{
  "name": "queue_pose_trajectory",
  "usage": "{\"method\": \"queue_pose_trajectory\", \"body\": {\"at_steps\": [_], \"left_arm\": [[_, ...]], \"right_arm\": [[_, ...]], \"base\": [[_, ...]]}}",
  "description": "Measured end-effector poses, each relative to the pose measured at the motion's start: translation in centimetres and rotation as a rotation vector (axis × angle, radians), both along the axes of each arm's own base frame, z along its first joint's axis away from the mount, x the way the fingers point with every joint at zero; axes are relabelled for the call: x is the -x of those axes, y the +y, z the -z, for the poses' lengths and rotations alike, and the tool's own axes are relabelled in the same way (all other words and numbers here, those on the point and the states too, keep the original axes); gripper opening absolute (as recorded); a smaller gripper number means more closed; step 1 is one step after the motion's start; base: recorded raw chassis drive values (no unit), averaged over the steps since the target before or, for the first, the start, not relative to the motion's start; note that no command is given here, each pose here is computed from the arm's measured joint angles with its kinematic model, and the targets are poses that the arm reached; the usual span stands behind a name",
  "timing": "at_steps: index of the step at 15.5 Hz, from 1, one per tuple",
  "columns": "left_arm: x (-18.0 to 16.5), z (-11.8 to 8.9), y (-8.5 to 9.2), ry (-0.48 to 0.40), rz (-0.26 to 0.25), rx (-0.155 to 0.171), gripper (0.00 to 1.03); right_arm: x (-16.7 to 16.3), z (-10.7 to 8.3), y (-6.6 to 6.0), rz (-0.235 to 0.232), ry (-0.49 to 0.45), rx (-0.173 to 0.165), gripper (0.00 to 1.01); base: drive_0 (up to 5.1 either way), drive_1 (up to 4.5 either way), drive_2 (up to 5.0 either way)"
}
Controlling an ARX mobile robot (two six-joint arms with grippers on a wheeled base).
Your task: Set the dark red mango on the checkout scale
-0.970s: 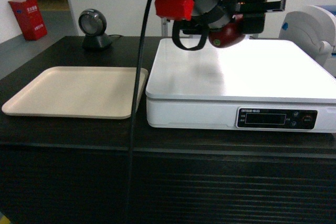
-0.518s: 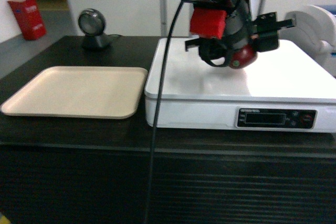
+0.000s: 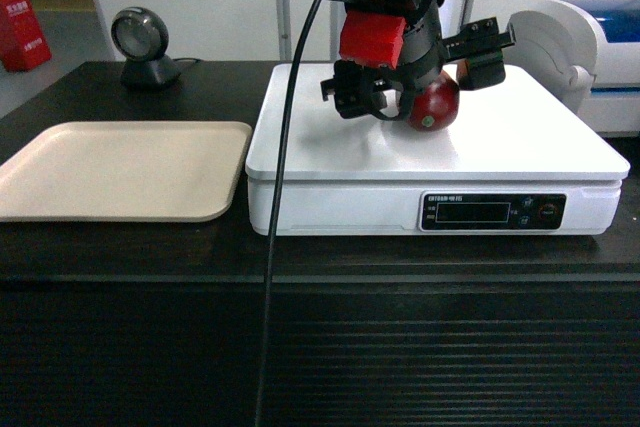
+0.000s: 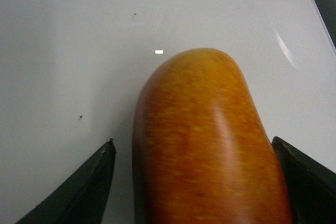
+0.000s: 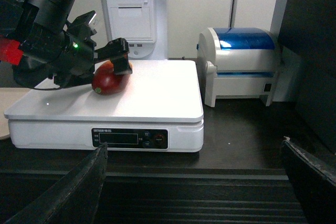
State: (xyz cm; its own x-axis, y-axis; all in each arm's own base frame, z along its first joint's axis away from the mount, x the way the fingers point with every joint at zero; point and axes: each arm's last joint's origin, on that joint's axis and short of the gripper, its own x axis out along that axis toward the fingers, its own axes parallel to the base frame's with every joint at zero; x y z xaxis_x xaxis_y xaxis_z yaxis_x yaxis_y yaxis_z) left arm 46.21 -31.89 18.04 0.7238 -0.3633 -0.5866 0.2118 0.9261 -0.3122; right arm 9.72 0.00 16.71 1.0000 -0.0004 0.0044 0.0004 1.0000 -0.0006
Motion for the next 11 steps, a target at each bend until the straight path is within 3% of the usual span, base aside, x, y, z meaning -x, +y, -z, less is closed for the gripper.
{"method": "queue_pose_trajectory", "body": {"at_steps": [1,2,3,4,7,8,9,11], "left_arm": [[0.0,0.0,0.0,-0.006,0.006,0.006,1.0],[0.0,0.3,0.1,-0.039,0.011,0.007,0.98],[0.7,-0.9,0.7,-0.211,0.02,-0.025,0.98],[1.4,-2.6,1.0,-0.324,0.051,-0.019,0.98],[4.1,-8.9,3.3,-0.613,0.134,0.064,0.98],[5.2,-10.5,4.9,-0.689,0.142,0.096,0.98],[5.7,-10.9,6.7,-0.729,0.138,0.101,0.98],[6.7,-10.5,11.1,-0.761,0.076,0.085,0.98]], "right_arm": [[0.0,0.0,0.0,0.0,0.0,0.0,0.98],[0.0,0.0,0.0,0.0,0.0,0.0,0.98],[0.0,0.0,0.0,0.0,0.0,0.0,0.98],[0.0,0.0,0.0,0.0,0.0,0.0,0.98],[0.0,0.0,0.0,0.0,0.0,0.0,0.98],[0.0,0.0,0.0,0.0,0.0,0.0,0.98],[0.0,0.0,0.0,0.0,0.0,0.0,0.98],[0.0,0.0,0.0,0.0,0.0,0.0,0.98]], "base": [[0.0,0.0,0.0],[0.0,0.0,0.0],[0.0,0.0,0.0],[0.0,0.0,0.0],[0.0,0.0,0.0],[0.0,0.0,0.0],[0.0,0.0,0.0],[0.0,0.0,0.0]]}}
